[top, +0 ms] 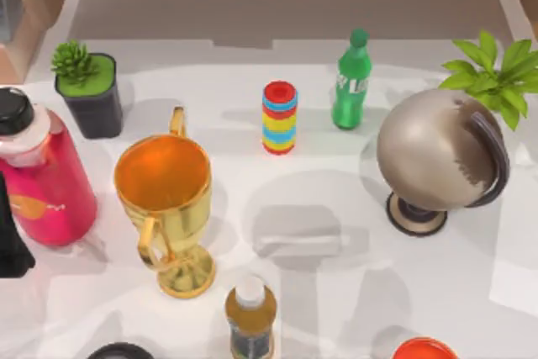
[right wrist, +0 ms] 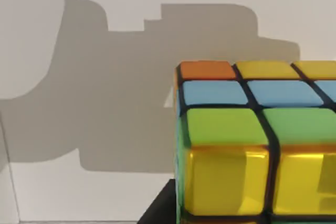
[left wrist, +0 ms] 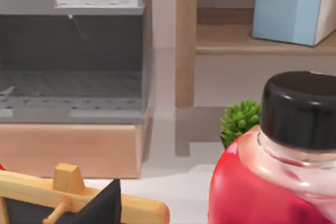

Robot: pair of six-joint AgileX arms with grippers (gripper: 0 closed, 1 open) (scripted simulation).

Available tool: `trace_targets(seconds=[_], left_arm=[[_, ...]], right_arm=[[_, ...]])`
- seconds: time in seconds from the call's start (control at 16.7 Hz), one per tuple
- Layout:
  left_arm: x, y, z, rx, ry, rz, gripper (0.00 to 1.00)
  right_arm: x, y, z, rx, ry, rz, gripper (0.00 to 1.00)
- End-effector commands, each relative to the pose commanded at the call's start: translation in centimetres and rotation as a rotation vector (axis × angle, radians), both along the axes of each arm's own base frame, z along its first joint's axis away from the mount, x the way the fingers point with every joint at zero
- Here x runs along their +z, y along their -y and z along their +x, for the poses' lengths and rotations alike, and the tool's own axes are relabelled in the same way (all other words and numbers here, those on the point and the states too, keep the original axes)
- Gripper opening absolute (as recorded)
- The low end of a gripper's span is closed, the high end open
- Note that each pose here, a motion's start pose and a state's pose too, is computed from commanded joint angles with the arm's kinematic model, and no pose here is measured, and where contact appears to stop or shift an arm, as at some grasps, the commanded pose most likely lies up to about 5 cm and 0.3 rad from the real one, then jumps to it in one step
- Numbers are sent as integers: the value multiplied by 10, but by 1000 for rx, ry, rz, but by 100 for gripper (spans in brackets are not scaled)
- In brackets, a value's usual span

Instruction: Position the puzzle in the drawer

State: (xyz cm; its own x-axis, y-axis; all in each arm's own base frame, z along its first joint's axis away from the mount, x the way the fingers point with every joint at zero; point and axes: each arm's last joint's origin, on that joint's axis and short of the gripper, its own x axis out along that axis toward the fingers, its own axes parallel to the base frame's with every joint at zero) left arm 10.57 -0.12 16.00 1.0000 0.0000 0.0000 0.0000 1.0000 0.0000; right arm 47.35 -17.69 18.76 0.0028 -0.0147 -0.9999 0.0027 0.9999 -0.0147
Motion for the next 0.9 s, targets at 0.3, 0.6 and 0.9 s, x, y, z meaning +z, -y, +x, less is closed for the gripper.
trace_targets(seconds=[0.3, 0.6, 0.9], left_arm=[[0, 0, 0, 0, 0, 0, 100], [0, 0, 0, 0, 0, 0, 100], [0, 0, 0, 0, 0, 0, 100]], right_arm=[[0, 0, 0, 0, 0, 0, 38], [0, 0, 0, 0, 0, 0, 75], [0, 0, 0, 0, 0, 0, 100]])
